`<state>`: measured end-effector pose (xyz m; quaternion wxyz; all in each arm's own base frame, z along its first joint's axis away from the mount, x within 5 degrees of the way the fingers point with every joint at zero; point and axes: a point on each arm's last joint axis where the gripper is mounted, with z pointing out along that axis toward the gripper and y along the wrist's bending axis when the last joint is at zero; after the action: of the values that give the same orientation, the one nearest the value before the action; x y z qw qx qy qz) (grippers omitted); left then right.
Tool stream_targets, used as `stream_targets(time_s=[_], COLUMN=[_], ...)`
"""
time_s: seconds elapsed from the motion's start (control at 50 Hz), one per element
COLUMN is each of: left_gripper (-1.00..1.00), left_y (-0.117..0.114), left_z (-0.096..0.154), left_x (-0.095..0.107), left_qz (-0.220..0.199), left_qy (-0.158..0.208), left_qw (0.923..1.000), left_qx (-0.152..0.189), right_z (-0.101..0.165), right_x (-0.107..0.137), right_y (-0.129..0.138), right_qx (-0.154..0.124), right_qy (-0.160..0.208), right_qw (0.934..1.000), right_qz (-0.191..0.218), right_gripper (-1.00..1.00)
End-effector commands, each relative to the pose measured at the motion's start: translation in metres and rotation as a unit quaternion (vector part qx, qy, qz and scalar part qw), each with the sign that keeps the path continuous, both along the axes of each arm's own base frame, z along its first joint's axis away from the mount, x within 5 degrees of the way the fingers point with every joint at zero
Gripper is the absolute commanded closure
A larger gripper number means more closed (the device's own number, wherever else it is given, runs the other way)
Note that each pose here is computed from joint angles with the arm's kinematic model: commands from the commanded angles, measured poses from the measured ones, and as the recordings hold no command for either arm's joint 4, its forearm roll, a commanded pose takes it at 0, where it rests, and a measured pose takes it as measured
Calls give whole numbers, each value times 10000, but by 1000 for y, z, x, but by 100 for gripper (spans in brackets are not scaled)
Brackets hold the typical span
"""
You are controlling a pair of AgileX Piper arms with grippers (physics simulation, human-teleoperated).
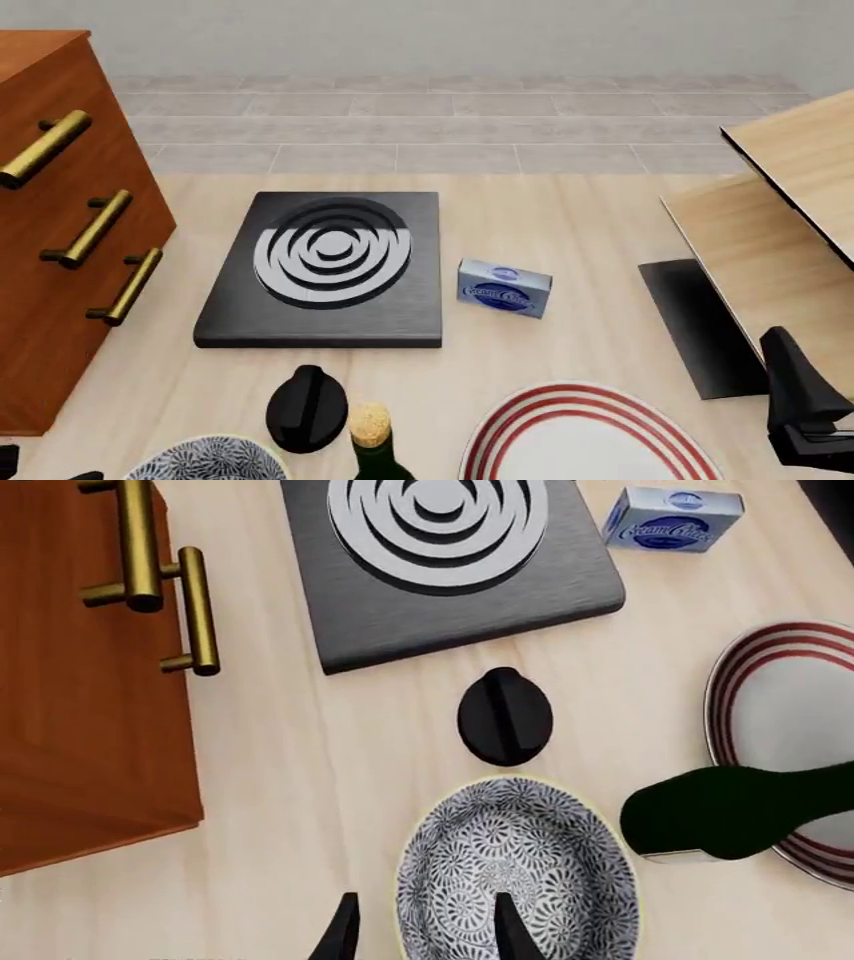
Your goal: Put the bowl on the stove.
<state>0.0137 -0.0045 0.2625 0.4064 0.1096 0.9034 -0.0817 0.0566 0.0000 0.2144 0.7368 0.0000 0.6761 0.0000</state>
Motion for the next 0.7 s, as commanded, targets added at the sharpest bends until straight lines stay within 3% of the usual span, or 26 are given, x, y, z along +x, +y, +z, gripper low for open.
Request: stream_targets(time_s=[0.02,0.7], left_gripper=[-100,-100], left_y=[0,0], left_z=[-3,-23], left_x=[1,4], left_qz=[179,260], left_qy=[-6,36], left_qw=[9998,9996], left_qx=[-60,39], right_z=[0,0], right_x=[0,0], right_y=[0,0], right_qx=[0,0], right_qy=[0,0], right_qw=[10000,10000], right_qz=[0,0], right_gripper=[-100,-100])
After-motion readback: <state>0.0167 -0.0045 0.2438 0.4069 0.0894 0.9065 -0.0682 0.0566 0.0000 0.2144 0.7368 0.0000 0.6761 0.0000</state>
